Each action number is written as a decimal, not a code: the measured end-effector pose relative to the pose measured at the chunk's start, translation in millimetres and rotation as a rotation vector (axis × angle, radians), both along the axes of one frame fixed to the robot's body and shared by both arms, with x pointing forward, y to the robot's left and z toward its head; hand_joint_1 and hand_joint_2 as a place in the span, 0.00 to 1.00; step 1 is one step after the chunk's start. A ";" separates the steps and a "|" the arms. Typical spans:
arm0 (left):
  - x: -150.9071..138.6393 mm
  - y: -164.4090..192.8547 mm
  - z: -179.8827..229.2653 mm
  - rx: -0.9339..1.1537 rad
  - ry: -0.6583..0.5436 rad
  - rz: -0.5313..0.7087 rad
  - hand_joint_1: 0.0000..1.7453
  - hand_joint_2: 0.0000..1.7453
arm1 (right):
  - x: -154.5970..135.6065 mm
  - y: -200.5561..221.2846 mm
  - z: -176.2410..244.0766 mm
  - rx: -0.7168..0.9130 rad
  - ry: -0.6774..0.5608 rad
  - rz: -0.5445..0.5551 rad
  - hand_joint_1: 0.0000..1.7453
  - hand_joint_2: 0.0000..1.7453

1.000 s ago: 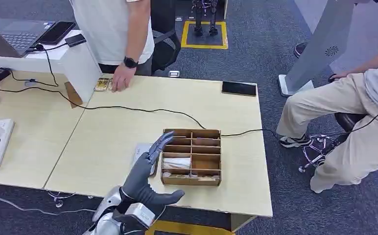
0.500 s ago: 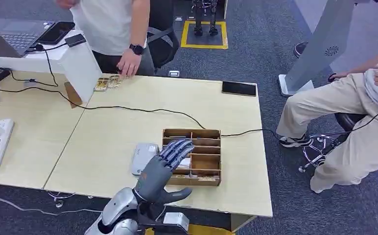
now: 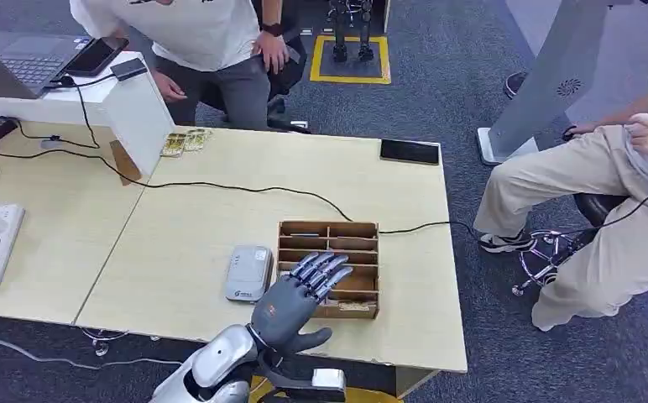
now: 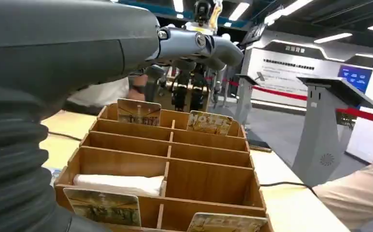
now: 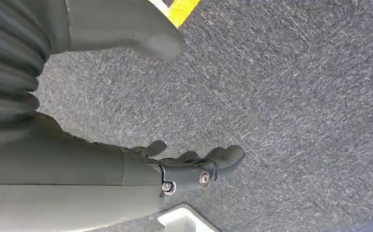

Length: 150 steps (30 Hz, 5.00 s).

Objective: Pass the card to the sensor for recognition and then transmit it.

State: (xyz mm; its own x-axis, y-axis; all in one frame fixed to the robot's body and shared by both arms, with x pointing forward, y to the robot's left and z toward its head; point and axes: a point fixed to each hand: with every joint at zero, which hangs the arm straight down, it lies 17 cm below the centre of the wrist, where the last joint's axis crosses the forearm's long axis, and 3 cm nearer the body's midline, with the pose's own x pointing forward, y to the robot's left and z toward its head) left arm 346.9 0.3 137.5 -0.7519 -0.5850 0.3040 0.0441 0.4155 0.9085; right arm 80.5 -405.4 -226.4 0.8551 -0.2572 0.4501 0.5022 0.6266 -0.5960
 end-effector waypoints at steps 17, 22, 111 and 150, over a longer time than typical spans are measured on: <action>18.0 12.5 -2.8 0.079 -0.120 0.173 0.00 1.00 | -2.9 5.7 0.4 0.013 0.005 -0.005 0.00 1.00; 18.2 11.6 -9.0 0.119 -0.139 0.186 0.00 1.00 | -3.5 8.0 0.3 0.021 0.003 -0.007 0.00 1.00; 47.6 79.2 12.9 -0.192 -0.107 0.465 1.00 1.00 | -8.9 12.2 1.4 -0.004 0.018 -0.021 0.00 1.00; 204.0 164.4 138.0 -0.381 -0.129 0.709 0.66 1.00 | 7.1 6.9 -0.7 -0.016 0.000 -0.004 0.00 1.00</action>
State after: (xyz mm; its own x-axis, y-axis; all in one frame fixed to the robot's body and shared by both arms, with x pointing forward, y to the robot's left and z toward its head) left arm 550.9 164.8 275.5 -0.2848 -0.8090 0.5142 -0.4407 0.5869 0.6793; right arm 87.6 -398.6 -227.1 0.8543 -0.2531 0.4540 0.5043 0.6150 -0.6062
